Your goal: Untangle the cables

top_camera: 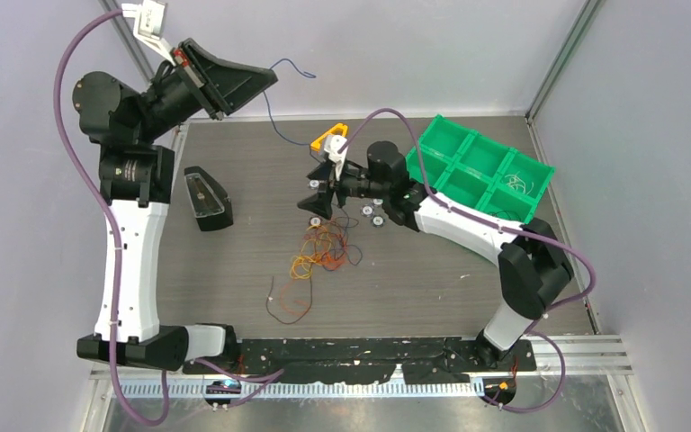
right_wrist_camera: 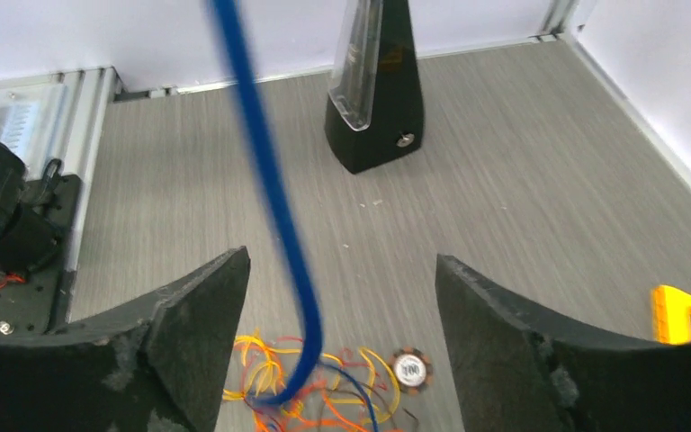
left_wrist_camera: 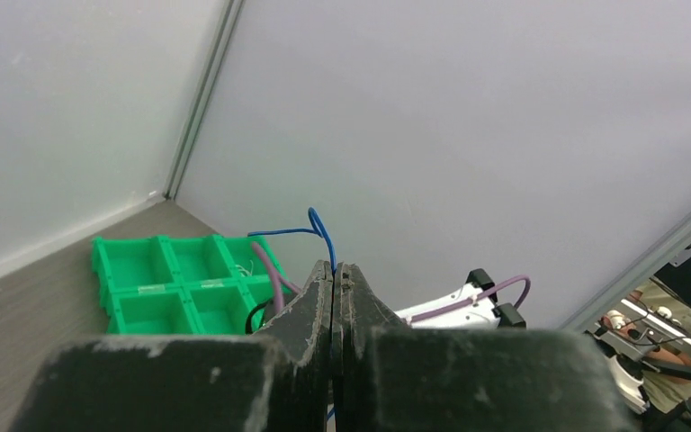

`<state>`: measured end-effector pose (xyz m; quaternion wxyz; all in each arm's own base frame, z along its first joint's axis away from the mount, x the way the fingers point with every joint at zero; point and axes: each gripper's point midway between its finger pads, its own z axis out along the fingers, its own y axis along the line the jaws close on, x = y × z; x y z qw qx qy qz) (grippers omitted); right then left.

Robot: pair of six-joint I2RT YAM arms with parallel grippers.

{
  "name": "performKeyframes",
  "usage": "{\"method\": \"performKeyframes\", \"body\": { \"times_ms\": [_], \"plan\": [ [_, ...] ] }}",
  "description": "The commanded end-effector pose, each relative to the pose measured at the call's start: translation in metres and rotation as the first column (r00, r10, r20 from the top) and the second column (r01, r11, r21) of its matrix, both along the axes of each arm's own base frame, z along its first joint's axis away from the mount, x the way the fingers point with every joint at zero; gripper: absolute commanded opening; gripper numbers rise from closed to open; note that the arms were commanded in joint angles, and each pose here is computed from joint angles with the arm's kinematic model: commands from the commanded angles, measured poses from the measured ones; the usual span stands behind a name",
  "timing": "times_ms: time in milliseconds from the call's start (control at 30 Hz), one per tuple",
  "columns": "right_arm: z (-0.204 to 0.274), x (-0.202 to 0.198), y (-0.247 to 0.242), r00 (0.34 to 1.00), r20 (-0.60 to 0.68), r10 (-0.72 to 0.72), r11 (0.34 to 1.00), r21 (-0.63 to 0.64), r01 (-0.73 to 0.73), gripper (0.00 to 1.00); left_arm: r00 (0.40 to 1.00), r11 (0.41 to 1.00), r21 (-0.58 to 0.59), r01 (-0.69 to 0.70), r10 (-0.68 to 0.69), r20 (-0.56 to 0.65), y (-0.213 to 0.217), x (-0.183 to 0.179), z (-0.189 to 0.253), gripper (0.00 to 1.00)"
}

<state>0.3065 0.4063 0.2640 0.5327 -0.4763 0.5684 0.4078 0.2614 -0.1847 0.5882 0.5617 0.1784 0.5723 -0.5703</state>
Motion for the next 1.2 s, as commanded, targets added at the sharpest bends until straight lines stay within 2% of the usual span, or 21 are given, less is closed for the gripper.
{"method": "performKeyframes", "body": {
  "times_ms": [0, 33, 67, 133, 200, 267, 333, 367, 433, 467, 500, 567, 600, 733, 800, 900, 967, 1000, 1033, 1067, 1167],
  "plan": [
    [0.035, -0.006, 0.021, 0.998, 0.051, 0.039, 0.993, 0.108, -0.044, 0.59, 0.994, 0.998, -0.028, -0.059, 0.062, 0.091, 0.010, -0.010, 0.031, 0.00],
    [0.033, -0.004, 0.020, 0.999, 0.045, 0.022, 0.994, 0.106, -0.027, 0.47, 0.991, 0.995, -0.036, -0.094, 0.097, 0.088, 0.016, -0.006, 0.033, 0.00],
    [0.026, -0.003, 0.016, 1.000, 0.029, 0.009, 0.996, 0.085, -0.011, 0.25, 0.986, 0.988, -0.046, -0.148, 0.151, 0.071, 0.026, 0.003, 0.033, 0.00],
    [0.022, -0.002, 0.005, 1.000, 0.012, -0.019, 0.998, 0.059, 0.018, 0.09, 0.947, 0.947, -0.056, -0.318, 0.319, 0.021, 0.057, 0.027, 0.026, 0.00],
    [0.031, -0.005, -0.010, 0.999, 0.007, -0.041, 0.998, 0.055, 0.040, 0.06, 0.857, 0.857, -0.023, -0.515, 0.514, -0.044, 0.097, 0.054, 0.002, 0.00],
    [0.058, -0.009, -0.026, 0.997, 0.021, -0.069, 0.995, 0.077, 0.067, 0.05, 0.731, 0.739, 0.051, -0.672, 0.673, -0.112, 0.137, 0.079, -0.036, 0.00],
    [0.102, -0.016, -0.038, 0.995, 0.057, -0.084, 0.988, 0.132, 0.075, 0.05, 0.610, 0.638, 0.177, -0.749, 0.769, -0.188, 0.167, 0.097, -0.091, 0.00],
    [0.123, -0.022, -0.045, 0.993, 0.074, -0.092, 0.984, 0.161, 0.080, 0.05, 0.577, 0.619, 0.239, -0.748, 0.785, -0.227, 0.174, 0.102, -0.121, 0.00],
    [0.173, -0.030, -0.055, 0.986, 0.125, -0.109, 0.970, 0.230, 0.078, 0.05, 0.555, 0.637, 0.350, -0.687, 0.771, -0.313, 0.173, 0.109, -0.190, 0.00],
    [0.208, -0.036, -0.060, 0.979, 0.167, -0.120, 0.957, 0.281, 0.069, 0.05, 0.529, 0.643, 0.394, -0.656, 0.765, -0.368, 0.173, 0.110, -0.223, 0.00],
    [0.221, -0.038, -0.062, 0.979, 0.165, -0.121, 0.952, 0.300, 0.067, 0.05, 0.496, 0.656, 0.432, -0.619, 0.753, -0.432, 0.172, 0.109, -0.256, 0.00],
    [0.279, -0.050, -0.072, 0.963, 0.233, -0.134, 0.924, 0.382, 0.036, 0.06, 0.471, 0.709, 0.490, -0.507, 0.704, -0.532, 0.158, 0.103, -0.309, 0.00],
    [0.287, -0.050, -0.072, 0.961, 0.241, -0.137, 0.919, 0.393, 0.033, 0.05, 0.466, 0.730, 0.515, -0.449, 0.683, -0.562, 0.150, 0.099, -0.331, 0.00],
    [0.343, -0.051, -0.082, 0.944, 0.278, -0.176, 0.874, 0.485, 0.020, 0.05, 0.510, 0.807, 0.536, -0.249, 0.580, -0.636, 0.109, 0.083, -0.378, 0.00],
    [0.368, -0.047, -0.085, 0.935, 0.296, -0.196, 0.851, 0.526, 0.012, 0.05, 0.575, 0.840, 0.511, -0.183, 0.513, -0.638, 0.086, 0.078, -0.374, 0.00],
    [0.411, -0.052, -0.098, 0.916, 0.333, -0.225, 0.806, 0.592, -0.017, 0.05, 0.717, 0.889, 0.429, -0.159, 0.403, -0.569, 0.061, 0.076, -0.340, 0.01],
    [0.418, -0.045, -0.093, 0.920, 0.327, -0.217, 0.796, 0.604, -0.027, 0.06, 0.831, 0.924, 0.340, -0.173, 0.322, -0.453, 0.050, 0.075, -0.305, 0.18],
    [0.421, -0.046, -0.094, 0.920, 0.327, -0.214, 0.792, 0.610, -0.032, 0.05, 0.859, 0.936, 0.315, -0.159, 0.288, -0.422, 0.046, 0.069, -0.296, 0.32],
    [0.423, -0.047, -0.094, 0.919, 0.333, -0.210, 0.791, 0.611, -0.041, 0.05, 0.906, 0.943, 0.289, -0.162, 0.259, -0.336, 0.042, 0.066, -0.280, 0.44],
    [0.423, -0.048, -0.093, 0.922, 0.329, -0.204, 0.789, 0.612, -0.043, 0.05, 0.930, 0.948, 0.276, -0.157, 0.236, -0.280, 0.040, 0.062, -0.270, 0.53],
    [0.412, -0.049, -0.091, 0.930, 0.321, -0.180, 0.801, 0.596, -0.051, 0.05, 0.972, 0.951, 0.275, -0.142, 0.187, -0.144, 0.036, 0.051, -0.247, 0.92]
  ]
}}
